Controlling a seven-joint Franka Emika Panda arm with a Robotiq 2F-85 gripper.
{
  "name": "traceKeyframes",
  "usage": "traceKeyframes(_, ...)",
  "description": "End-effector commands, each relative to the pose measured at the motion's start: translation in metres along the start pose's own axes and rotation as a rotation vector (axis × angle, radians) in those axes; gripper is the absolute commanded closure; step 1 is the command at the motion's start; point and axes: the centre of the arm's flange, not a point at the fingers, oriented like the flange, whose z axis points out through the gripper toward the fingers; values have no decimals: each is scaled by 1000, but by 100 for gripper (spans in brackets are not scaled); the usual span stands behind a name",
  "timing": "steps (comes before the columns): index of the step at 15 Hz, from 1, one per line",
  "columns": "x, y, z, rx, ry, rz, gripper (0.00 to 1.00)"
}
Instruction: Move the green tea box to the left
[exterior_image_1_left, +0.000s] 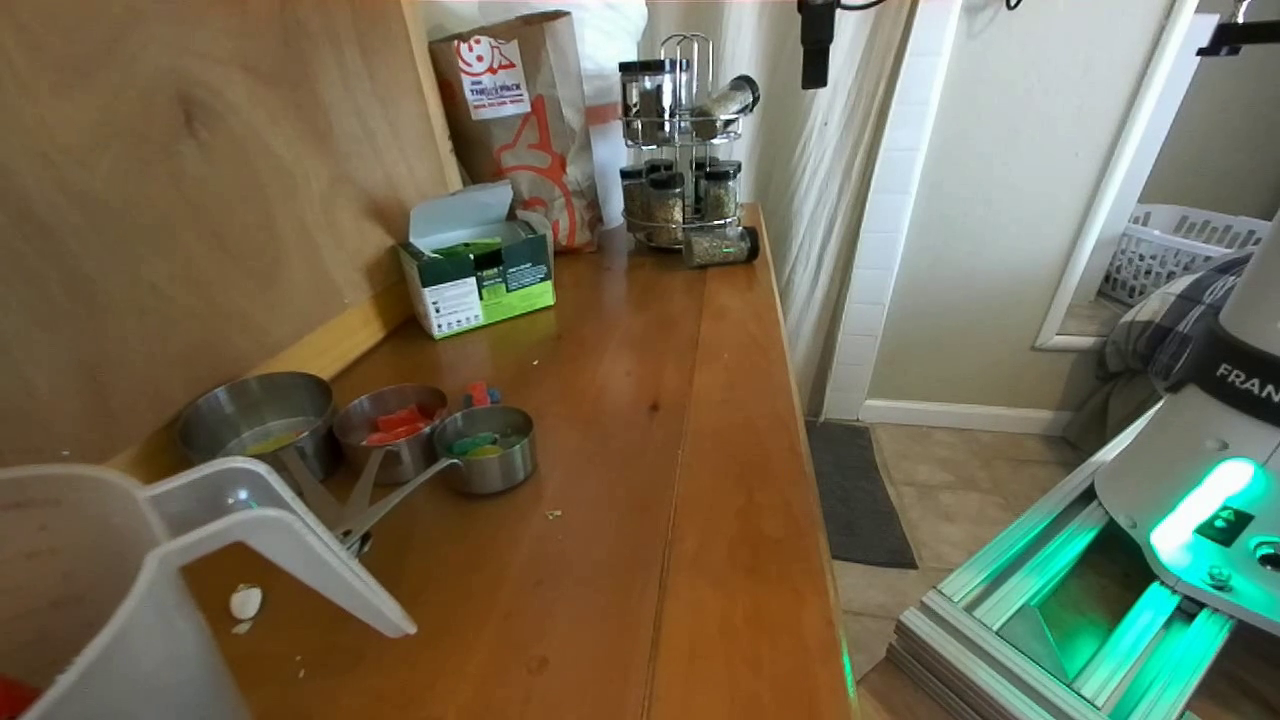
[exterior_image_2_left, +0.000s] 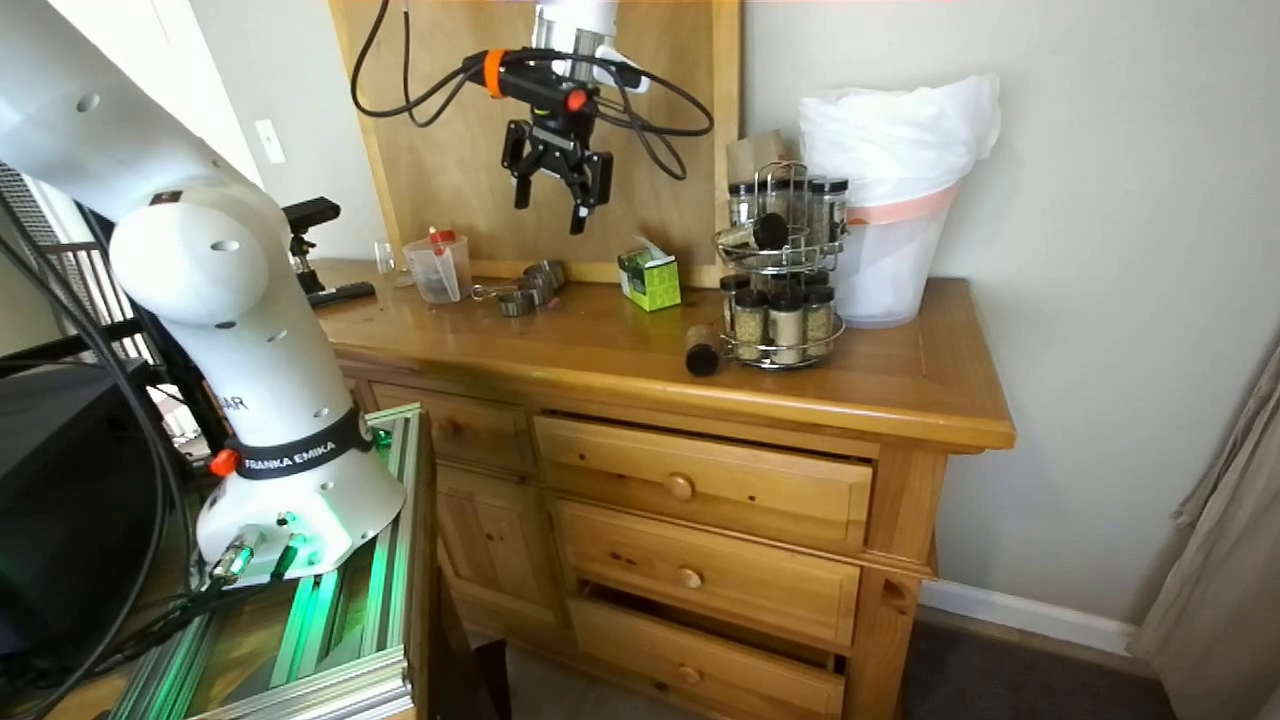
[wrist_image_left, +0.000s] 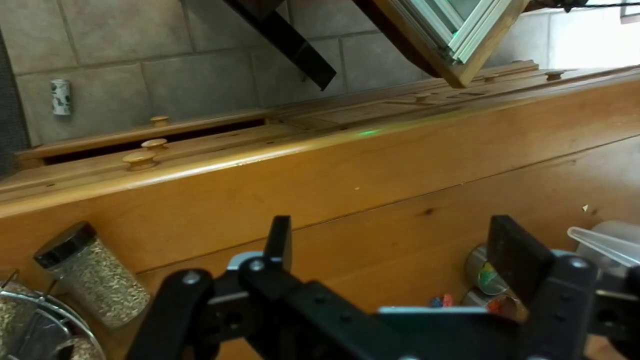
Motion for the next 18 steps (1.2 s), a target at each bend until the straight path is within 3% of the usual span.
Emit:
traceKeyframes(1, 0, 0, 0, 0, 0, 1, 0)
traceKeyframes(2, 11, -4, -1, 20, 26, 117, 0)
traceKeyframes(4, 31, -14, -2, 1, 66, 225, 0)
traceKeyframes(8, 81, -37, -3, -104, 186, 401, 0)
traceKeyframes(11, 114, -44, 2, -196, 244, 402, 0)
traceKeyframes(14, 139, -42, 12, -265, 237, 400, 0)
traceKeyframes(15, 140, -41, 13, -271, 223, 421, 0)
traceKeyframes(16, 118, -47, 15, -243, 238, 385, 0)
traceKeyframes(18, 127, -42, 20, -250, 223, 402, 0)
